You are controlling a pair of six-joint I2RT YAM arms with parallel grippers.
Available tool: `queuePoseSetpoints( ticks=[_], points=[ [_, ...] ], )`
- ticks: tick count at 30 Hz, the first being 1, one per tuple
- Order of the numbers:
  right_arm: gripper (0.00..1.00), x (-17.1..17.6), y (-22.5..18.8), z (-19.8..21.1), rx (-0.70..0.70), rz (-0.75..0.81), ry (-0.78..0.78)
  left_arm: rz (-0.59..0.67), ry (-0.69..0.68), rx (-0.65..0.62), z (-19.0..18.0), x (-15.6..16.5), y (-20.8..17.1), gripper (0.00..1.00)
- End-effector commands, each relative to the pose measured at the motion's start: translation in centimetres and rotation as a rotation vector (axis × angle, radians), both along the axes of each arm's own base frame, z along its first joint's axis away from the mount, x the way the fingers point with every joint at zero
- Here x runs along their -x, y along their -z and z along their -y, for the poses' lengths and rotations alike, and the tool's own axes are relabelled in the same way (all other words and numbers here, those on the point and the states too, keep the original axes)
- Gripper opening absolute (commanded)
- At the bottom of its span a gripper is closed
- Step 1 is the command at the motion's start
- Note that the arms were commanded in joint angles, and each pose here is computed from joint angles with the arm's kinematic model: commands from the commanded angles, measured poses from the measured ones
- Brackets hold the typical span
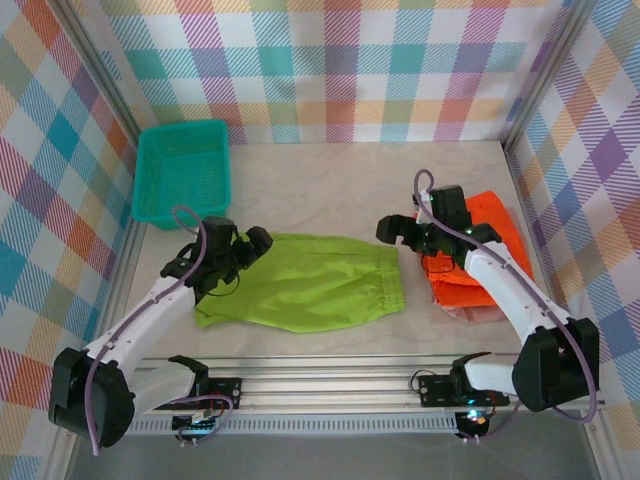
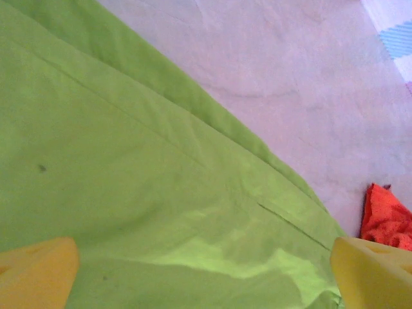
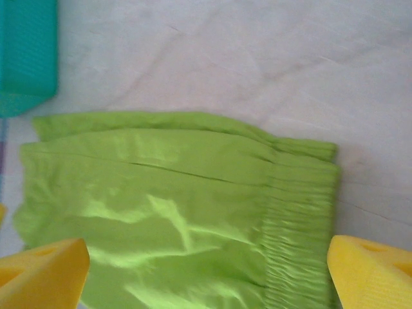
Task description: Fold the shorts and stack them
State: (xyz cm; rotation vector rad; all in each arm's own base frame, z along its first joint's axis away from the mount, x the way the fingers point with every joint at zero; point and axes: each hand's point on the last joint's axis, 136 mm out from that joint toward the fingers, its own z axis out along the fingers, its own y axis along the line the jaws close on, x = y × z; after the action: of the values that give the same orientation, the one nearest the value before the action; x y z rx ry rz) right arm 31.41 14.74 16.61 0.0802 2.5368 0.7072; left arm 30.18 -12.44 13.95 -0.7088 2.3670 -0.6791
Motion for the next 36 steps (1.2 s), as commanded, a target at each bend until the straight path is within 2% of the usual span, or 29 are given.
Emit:
queuePoseSetpoints(
  ticks=[1, 8, 12, 22, 25, 28, 30, 32, 36],
  points=[
    [0.95, 3.3, 5.9, 2.8, 0.176, -0.197, 0.006, -0.116, 0.016, -0.007, 0.5, 1.8, 4.1, 1.0],
    [0.91, 4.3, 9.2, 1.3, 0.13, -0.288, -0.036, -0.218, -0.001, -0.055, 0.1, 3.2, 10.3, 1.0],
    [0.88, 4.5, 10.5, -0.2, 0.096, -0.314, -0.066, -0.263, -0.005, -0.069, -0.2, 4.2, 12.5, 1.0],
    [0.78, 4.3, 13.2, -1.4, 0.069, -0.425, -0.081, -0.263, -0.013, -0.095, -0.7, 4.5, 12.7, 1.0],
    [0.72, 4.3, 13.6, -1.8, 0.07, -0.431, -0.084, -0.261, -0.016, -0.099, -0.8, 4.5, 12.6, 1.0],
    [0.57, 4.2, 13.8, -2.5, 0.081, -0.423, -0.103, -0.259, -0.016, -0.102, -0.9, 4.6, 12.5, 1.0],
    [0.4, 4.0, 13.9, -2.7, 0.101, -0.409, -0.114, -0.254, -0.017, -0.099, -0.9, 4.6, 12.3, 1.0],
    [0.28, 3.9, 14.0, -2.6, 0.127, -0.4, -0.122, -0.24, -0.017, -0.09, -0.8, 4.5, 11.9, 1.0],
    [0.06, 3.4, 13.8, -1.7, 0.22, -0.382, -0.14, -0.186, -0.026, -0.113, -1.4, 4.0, 9.6, 1.0]
  ],
)
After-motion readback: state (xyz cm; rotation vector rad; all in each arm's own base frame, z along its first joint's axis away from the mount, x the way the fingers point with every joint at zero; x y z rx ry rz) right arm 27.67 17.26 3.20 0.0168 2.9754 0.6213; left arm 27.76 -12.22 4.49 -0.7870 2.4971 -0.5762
